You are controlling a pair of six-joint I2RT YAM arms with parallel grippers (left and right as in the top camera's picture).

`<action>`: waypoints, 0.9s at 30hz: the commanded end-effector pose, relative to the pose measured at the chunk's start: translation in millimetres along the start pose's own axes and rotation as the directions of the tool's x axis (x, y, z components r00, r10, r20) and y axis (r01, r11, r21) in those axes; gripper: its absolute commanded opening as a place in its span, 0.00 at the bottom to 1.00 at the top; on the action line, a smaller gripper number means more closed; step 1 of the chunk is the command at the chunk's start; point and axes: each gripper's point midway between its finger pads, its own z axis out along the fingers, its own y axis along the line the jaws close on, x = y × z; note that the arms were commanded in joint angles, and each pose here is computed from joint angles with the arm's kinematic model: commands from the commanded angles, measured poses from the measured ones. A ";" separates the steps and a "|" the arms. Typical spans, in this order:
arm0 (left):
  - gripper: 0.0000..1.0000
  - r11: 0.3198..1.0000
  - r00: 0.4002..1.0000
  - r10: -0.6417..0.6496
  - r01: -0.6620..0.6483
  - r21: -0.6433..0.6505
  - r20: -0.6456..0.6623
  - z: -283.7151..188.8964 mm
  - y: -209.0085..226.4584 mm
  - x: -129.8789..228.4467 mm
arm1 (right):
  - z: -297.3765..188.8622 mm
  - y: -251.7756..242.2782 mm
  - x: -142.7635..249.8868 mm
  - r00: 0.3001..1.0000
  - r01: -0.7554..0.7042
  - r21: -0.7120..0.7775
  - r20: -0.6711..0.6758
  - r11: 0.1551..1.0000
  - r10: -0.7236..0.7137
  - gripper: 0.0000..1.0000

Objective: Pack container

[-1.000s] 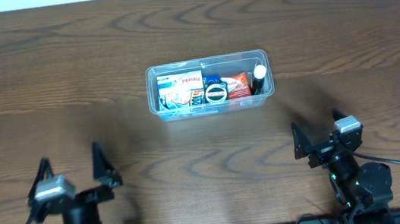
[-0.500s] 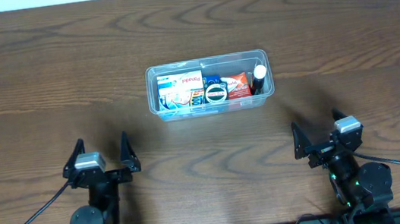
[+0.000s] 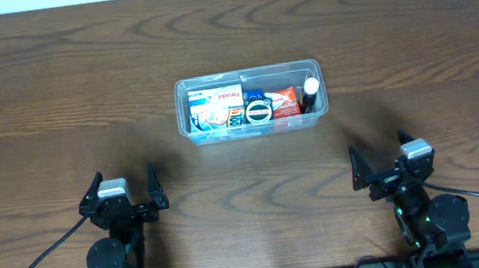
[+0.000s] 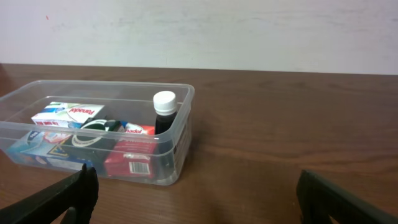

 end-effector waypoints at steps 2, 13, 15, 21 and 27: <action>0.98 0.999 0.998 0.027 -0.025 0.038 -0.064 1.0 -8.6 18.5 | 0.5 -0.7 2.1 1.000 0.006 0.004 -0.003 1.000 -0.006 0.99; 0.98 0.998 0.997 0.032 -0.028 0.062 -0.065 0.8 -14.6 18.9 | 0.5 -0.7 2.2 1.000 0.006 0.004 -0.003 1.000 -0.006 0.99; 0.98 0.998 0.997 0.032 -0.028 0.062 -0.065 0.8 -14.6 18.9 | 0.5 -0.7 2.1 1.000 0.006 0.004 -0.003 1.000 -0.006 0.99; 0.98 0.997 0.999 0.032 -0.031 0.070 -0.018 -1.4 -16.8 8.3 | 0.5 -0.7 2.1 1.000 0.006 0.004 -0.003 1.000 -0.006 0.99; 0.98 0.995 0.999 0.036 -0.034 0.098 -0.024 -1.8 -23.6 10.2 | 0.5 -0.7 2.1 1.000 0.006 0.004 -0.003 1.000 -0.006 0.99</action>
